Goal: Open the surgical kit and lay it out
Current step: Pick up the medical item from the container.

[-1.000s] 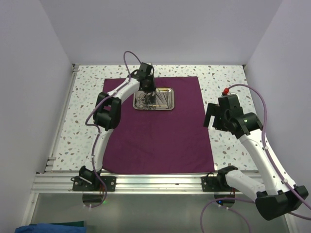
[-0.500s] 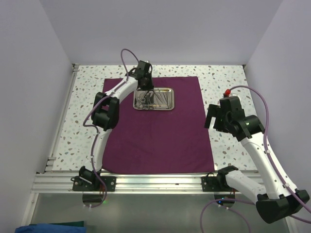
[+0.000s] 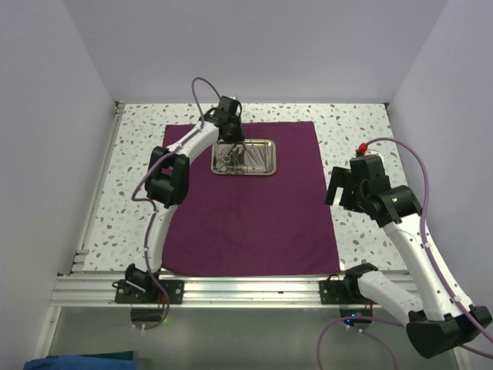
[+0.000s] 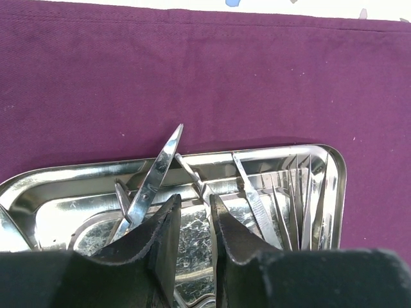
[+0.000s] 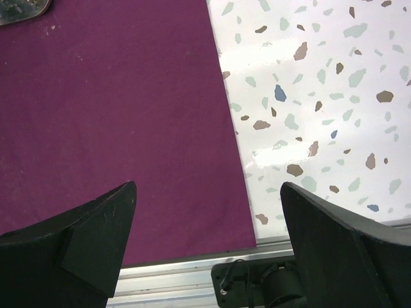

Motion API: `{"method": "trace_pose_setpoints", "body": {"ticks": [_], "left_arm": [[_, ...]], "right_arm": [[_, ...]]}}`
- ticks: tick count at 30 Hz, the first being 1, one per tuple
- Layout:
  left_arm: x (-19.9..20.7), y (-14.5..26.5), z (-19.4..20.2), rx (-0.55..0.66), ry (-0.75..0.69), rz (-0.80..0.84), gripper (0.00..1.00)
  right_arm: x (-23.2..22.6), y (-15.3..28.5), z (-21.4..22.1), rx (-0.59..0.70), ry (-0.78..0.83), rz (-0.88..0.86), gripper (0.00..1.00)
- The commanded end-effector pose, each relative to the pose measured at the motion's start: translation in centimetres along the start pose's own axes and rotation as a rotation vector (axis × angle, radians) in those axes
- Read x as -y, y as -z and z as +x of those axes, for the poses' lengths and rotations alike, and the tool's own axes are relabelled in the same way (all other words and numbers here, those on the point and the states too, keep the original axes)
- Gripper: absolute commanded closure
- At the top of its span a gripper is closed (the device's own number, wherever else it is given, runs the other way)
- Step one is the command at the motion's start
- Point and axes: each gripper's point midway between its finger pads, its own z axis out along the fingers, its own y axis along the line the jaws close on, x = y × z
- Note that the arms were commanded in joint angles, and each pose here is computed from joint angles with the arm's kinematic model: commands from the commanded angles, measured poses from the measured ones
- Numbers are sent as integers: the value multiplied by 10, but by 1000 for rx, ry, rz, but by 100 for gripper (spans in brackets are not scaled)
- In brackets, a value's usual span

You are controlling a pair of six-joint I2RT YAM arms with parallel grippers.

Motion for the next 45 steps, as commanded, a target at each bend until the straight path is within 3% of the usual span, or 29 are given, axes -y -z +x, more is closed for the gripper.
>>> {"method": "trace_pose_setpoints", "body": {"ticks": [1, 10, 17, 21, 40, 45], "left_arm": [[23, 17, -29, 73, 17, 50, 71], [23, 1, -18, 47, 16, 43, 66], [21, 8, -16, 53, 1, -1, 50], [20, 16, -18, 69, -5, -11, 48], [12, -14, 5, 11, -20, -83, 49], [6, -23, 11, 2, -15, -105, 55]], "right_arm": [[7, 3, 3, 4, 1, 21, 2], [8, 3, 3, 2, 9, 30, 2], [11, 0, 5, -5, 17, 45, 2], [10, -4, 9, -12, 11, 40, 2], [9, -8, 5, -1, 31, 43, 2], [8, -7, -2, 14, 43, 44, 2]]}}
